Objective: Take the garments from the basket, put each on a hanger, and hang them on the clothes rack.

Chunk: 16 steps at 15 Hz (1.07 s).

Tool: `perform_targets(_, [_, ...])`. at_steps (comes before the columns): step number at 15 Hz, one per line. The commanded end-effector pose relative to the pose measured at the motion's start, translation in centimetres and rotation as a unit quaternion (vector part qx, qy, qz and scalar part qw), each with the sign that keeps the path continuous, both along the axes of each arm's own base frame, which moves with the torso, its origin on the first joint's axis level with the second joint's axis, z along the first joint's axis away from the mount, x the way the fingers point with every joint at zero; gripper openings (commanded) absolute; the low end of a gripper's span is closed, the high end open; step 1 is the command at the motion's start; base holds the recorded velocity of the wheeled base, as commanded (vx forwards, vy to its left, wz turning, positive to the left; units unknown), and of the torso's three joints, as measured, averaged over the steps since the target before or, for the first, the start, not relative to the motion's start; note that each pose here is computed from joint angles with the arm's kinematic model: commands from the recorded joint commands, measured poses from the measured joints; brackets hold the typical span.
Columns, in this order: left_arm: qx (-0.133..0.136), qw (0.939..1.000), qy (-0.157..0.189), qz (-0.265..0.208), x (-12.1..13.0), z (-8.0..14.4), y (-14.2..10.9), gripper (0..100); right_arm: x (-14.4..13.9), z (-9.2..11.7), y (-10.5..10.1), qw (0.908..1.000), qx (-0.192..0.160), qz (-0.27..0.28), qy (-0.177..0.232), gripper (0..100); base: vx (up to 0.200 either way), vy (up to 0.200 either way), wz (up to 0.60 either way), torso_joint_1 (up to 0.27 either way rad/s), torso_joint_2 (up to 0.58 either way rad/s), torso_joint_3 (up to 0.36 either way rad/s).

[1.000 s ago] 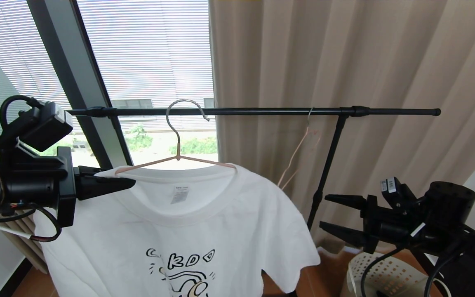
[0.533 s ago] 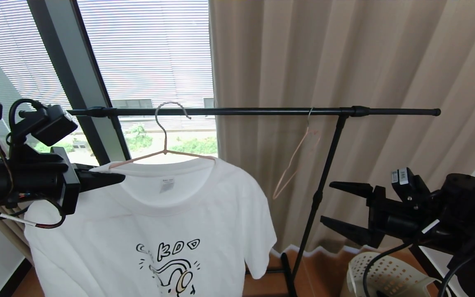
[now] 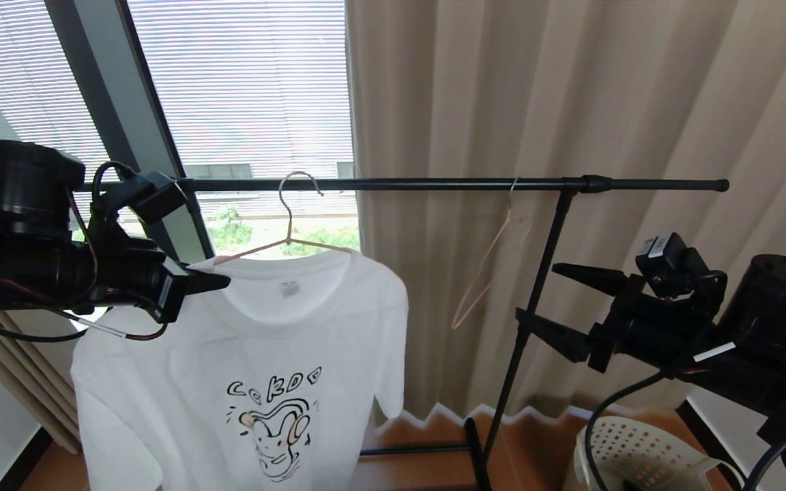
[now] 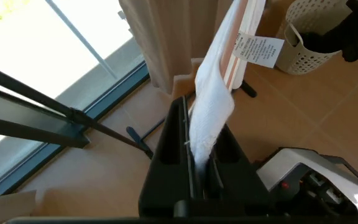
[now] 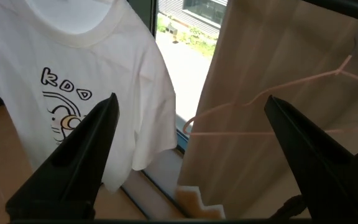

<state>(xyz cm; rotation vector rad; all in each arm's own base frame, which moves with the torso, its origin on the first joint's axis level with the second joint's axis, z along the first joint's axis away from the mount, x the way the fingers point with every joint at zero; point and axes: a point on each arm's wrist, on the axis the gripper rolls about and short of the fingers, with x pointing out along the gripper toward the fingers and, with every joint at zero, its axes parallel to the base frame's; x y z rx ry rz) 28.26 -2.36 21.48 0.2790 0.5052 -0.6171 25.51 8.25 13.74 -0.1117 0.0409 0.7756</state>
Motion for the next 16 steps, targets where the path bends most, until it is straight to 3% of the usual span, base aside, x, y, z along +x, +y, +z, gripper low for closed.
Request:
perform_targets(1, [0.0, 0.9998, 0.017, 0.013, 2.8, -0.5, -2.3, 0, -0.1, 0.5, 0.1, 0.9999, 0.003, 0.002, -0.01, 100, 0.0, 0.0, 0.0, 0.0, 0.0, 0.0])
perform_targets(6, [-0.032, 0.9946, 0.03, 0.094, 7.1, -0.3, -6.6, 0, 0.0, 0.4, 0.0, 1.0, 0.002, -0.001, -0.009, 100, 0.0, 0.0, 0.0, 0.0, 0.0, 0.0])
perform_targets(9, [-0.032, 0.993, 0.029, 0.11, 9.4, -1.0, -8.7, 0, 0.0, 0.4, -0.1, 1.0, 0.002, -0.002, -0.009, 100, 0.0, 0.0, 0.0, 0.0, 0.0, 0.0])
perform_targets(16, [-0.062, 0.9842, 0.034, 0.163, 13.8, -3.3, -12.3, 0, 0.2, 0.5, -0.2, 0.9999, 0.003, -0.005, -0.011, 100, 0.0, 0.0, 0.0, 0.0, 0.0, 0.0])
